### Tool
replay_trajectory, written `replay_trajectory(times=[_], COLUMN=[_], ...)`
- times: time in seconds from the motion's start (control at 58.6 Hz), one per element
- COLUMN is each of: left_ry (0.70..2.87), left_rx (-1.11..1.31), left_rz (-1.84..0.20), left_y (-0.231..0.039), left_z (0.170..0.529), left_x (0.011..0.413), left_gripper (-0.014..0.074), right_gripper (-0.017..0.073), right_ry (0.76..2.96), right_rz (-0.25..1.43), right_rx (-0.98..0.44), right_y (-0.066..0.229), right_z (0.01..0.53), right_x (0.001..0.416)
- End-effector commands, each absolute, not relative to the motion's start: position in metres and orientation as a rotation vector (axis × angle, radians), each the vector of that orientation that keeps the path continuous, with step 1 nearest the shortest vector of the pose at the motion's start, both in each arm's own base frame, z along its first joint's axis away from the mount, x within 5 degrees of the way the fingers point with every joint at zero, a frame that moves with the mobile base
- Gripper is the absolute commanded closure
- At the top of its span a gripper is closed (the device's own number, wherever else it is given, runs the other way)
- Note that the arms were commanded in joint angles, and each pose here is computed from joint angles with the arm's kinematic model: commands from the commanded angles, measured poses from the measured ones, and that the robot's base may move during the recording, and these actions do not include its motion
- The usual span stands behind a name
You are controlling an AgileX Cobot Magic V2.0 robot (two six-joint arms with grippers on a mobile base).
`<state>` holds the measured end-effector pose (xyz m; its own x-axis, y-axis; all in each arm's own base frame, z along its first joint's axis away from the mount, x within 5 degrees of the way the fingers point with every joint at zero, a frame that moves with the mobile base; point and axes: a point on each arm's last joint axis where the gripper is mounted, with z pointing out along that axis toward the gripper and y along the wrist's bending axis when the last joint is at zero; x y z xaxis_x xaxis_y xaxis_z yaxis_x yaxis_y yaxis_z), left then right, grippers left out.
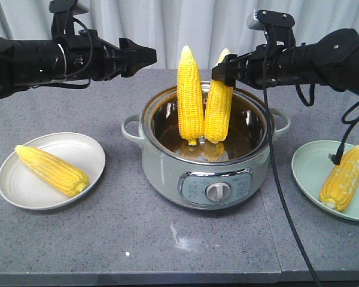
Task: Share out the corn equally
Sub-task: 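Close both grippers on the two upright cobs in the pot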
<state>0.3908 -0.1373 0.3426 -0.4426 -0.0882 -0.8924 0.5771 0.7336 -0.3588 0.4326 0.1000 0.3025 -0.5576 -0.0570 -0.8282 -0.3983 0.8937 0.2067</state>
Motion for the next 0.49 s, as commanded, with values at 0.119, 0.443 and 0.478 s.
replay_trajectory(times=[0.119,0.443,0.478], left_ry=[1.825,1.855,1.856], left_rx=[0.378,0.378,0.379], left_rz=[-0.771,-0.774,-0.776], left_y=[-0.15,-0.159,-0.159], left_z=[0.363,0.349,0.349], left_x=[0.384,0.39,0.39], left_gripper=[0.006,0.006,0.006], right_gripper=[0.005,0.0447,0.0501], right_ry=[2.023,2.023,2.017], right_rz=[0.443,0.437,0.428], right_rx=[-0.309,-0.332,-0.347], right_y=[0.098,0.098,0.098], right_z=[0.333,0.333,0.333], right_x=[0.429,0.429,0.428])
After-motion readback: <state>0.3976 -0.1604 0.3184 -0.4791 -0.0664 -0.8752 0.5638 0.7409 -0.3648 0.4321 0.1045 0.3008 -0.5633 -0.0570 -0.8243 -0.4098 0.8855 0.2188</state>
